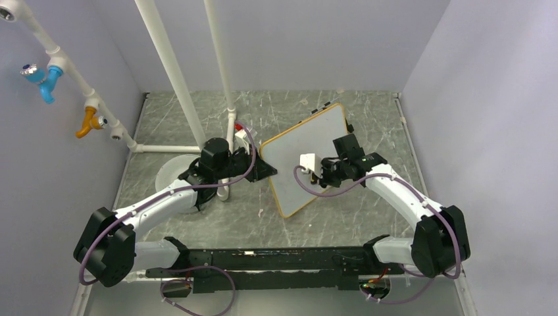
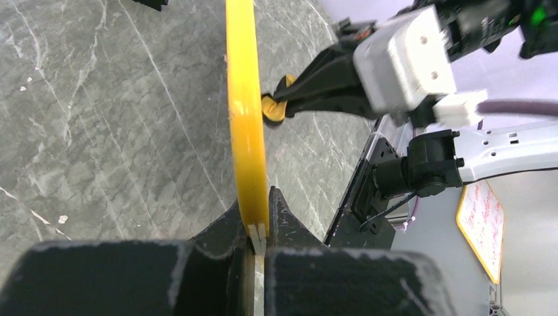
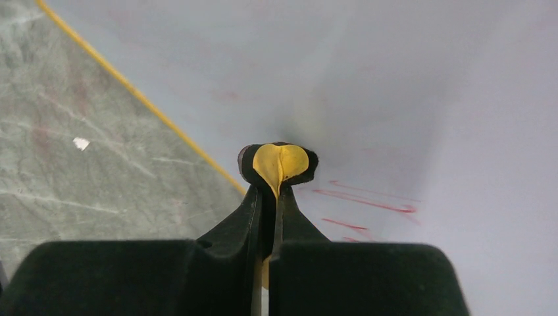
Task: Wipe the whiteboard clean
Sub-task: Erase the whiteboard at the center of the board.
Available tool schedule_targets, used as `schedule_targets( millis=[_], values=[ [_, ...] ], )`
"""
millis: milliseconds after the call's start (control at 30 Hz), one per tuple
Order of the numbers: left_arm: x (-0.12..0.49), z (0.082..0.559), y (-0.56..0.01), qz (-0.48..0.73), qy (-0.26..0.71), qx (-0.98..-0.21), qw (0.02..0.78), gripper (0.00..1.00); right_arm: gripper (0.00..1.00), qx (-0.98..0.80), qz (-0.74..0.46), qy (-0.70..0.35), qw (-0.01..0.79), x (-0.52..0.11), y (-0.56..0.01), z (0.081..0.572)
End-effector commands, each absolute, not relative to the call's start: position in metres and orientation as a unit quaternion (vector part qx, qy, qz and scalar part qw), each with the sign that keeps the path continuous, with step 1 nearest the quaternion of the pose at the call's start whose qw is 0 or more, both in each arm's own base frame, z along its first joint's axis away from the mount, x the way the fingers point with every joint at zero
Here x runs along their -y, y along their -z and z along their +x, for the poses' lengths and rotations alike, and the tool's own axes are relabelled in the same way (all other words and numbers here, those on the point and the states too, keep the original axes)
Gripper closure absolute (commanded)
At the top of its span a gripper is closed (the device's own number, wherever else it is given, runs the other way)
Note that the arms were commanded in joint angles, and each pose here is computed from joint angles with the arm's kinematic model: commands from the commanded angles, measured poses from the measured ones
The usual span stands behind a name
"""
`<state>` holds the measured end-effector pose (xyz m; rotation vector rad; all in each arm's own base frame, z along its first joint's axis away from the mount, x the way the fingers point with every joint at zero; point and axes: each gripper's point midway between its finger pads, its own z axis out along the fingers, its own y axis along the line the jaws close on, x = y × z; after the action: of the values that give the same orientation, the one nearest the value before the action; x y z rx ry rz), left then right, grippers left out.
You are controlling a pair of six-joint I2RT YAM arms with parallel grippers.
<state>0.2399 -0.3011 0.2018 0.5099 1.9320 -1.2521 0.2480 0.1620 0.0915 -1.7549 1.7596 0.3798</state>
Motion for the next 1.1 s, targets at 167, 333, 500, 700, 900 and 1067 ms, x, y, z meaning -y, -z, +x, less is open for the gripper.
schedule_targets(
  millis=[167,333,500,700,900,1067],
  values=[
    [0.315,0.213,-0.243,0.258,0.547,-0.701,0.378,1.0,1.0,-0.654,-0.641,-0.143,0.377,-0.171,-0.139,0.276],
    [0.314,0.213,-0.243,0.26,0.545,-0.7,0.38,1.0,1.0,-0.654,-0.659,-0.174,0.328,-0.166,-0.1,0.247],
    [0.313,0.212,-0.246,0.262,0.546,-0.697,0.384,1.0,1.0,-0.656,-0.657,-0.181,0.323,-0.165,-0.095,0.24],
    [0.312,0.211,-0.246,0.263,0.545,-0.696,0.387,1.0,1.0,-0.65,-0.646,-0.18,0.357,-0.175,-0.133,0.261],
    [0.309,0.21,-0.247,0.262,0.542,-0.695,0.393,1.0,1.0,-0.647,-0.637,-0.179,0.38,-0.174,-0.169,0.276],
    [0.31,0.209,-0.248,0.263,0.546,-0.691,0.394,1.0,1.0,-0.654,-0.632,-0.189,0.371,-0.172,-0.157,0.272]
  ],
)
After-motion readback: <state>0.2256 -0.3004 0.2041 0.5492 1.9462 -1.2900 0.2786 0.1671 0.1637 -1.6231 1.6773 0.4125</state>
